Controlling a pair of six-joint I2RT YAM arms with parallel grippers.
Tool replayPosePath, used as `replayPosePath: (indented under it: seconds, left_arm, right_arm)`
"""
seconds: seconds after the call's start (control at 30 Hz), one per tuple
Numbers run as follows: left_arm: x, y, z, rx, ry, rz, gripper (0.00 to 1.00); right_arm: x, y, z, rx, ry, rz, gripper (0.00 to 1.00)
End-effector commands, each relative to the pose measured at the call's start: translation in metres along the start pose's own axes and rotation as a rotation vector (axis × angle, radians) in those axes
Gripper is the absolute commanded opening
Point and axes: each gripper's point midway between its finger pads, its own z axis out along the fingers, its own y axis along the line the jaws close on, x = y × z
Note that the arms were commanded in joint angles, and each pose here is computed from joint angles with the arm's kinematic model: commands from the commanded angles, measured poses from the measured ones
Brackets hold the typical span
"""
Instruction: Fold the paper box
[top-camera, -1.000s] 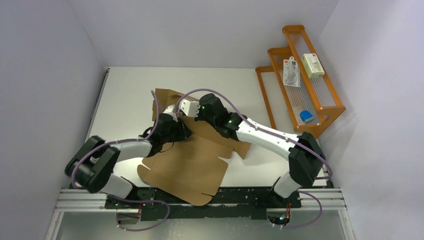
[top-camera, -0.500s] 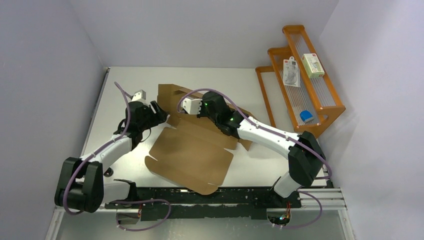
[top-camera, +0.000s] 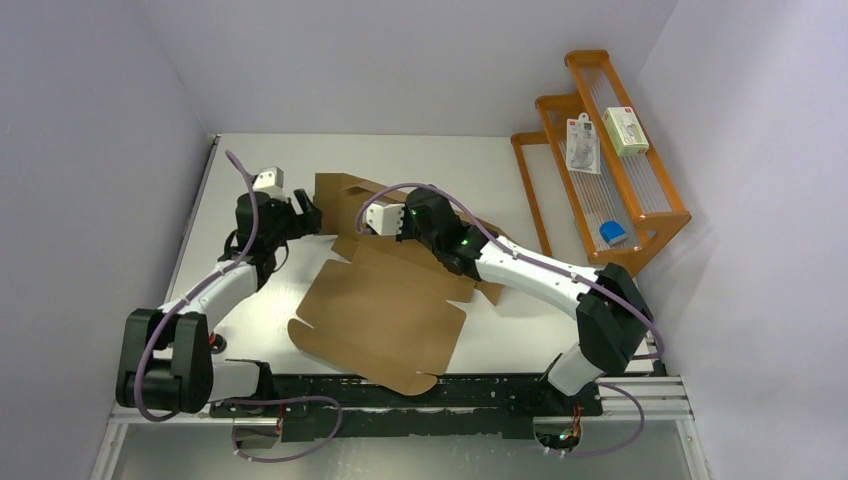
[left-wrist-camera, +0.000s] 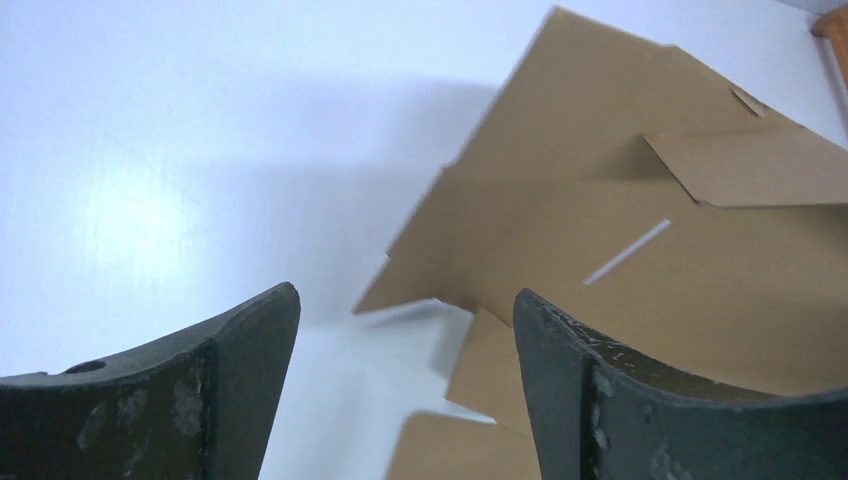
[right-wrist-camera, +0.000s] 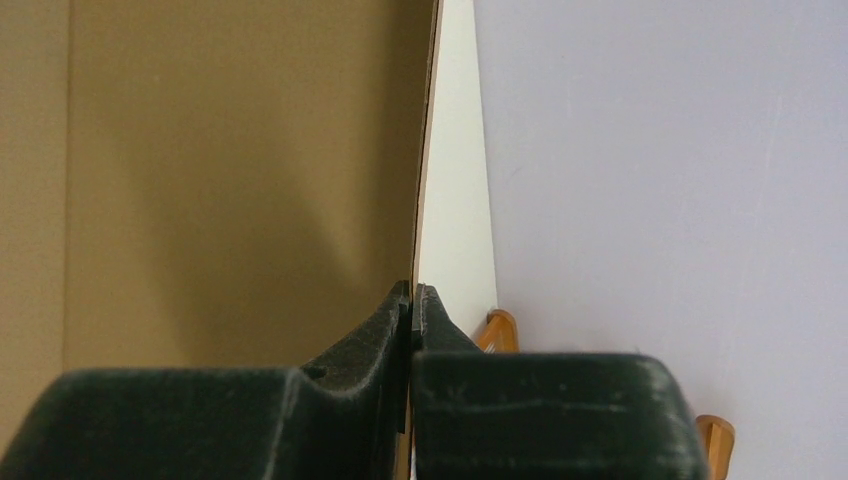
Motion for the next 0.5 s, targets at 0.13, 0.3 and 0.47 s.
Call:
replayPosePath:
  seconds: [0.13, 0.3, 0.47]
  left_arm:
    - [-0.028, -0.007, 0.024, 0.146, -0.066, 0.15, 0.83]
    - [-0.027, -0.017, 0.038, 0.26, -0.036, 0.166, 0.79]
    - [-0.025, -0.019, 0.048, 0.306, -0.019, 0.166, 0.7]
  right_arm:
    - [-0.004, -0.008, -0.007, 0.018, -0.028, -0.024, 0.05]
    - [-0.003, -0.007, -0.006, 0.011, -0.029, -0.045, 0.05]
    - [-0.006, -0.011, -0.004, 0.012, -0.031, -0.075, 0.05]
